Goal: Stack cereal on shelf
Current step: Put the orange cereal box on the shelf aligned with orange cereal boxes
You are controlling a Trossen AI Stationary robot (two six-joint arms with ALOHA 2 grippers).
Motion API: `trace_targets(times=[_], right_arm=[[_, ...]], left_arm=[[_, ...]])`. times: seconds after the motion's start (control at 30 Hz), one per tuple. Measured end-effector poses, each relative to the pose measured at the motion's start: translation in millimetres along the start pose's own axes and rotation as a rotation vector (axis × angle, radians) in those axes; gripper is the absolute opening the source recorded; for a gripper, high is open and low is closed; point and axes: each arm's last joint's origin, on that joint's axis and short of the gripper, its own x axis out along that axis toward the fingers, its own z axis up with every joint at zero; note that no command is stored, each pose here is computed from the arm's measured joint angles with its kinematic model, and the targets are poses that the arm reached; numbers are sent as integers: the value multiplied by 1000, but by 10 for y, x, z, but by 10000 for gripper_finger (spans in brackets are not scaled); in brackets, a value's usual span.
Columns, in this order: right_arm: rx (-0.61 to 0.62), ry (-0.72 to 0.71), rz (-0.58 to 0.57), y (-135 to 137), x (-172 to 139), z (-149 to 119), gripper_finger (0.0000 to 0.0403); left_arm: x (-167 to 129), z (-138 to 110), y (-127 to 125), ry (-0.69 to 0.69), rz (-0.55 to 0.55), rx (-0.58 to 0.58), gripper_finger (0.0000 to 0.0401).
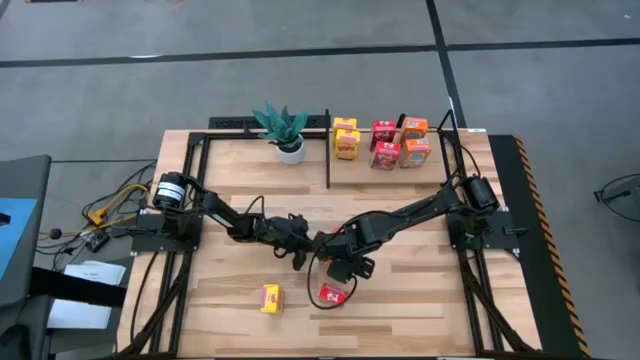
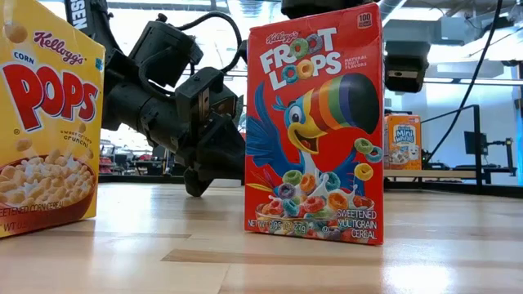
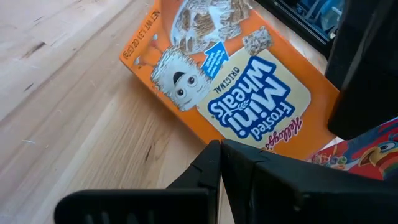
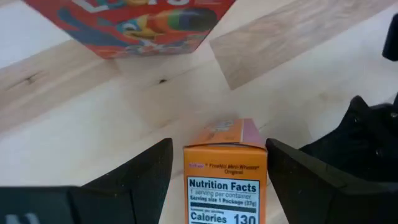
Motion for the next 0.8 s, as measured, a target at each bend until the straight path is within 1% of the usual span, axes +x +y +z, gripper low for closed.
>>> trace_targets(times=[0.13, 0.3, 0.4, 0.67, 0.8], right_arm=[[55, -2, -1, 1, 0, 0, 281], [96, -4, -5, 23, 41, -23, 276], [106, -4, -6, 21, 40, -24, 255], [107, 3, 0, 26, 39, -30, 183], [108, 6, 4, 23, 27, -26, 166]], left_arm=[[0, 2, -1, -4, 0, 0, 0], [0, 1, -2, -4, 0, 2, 0], [0, 1, -2, -4, 0, 3, 0], [0, 1, -2, -3, 0, 4, 0], [0, -2, -1, 0, 2, 7, 0]])
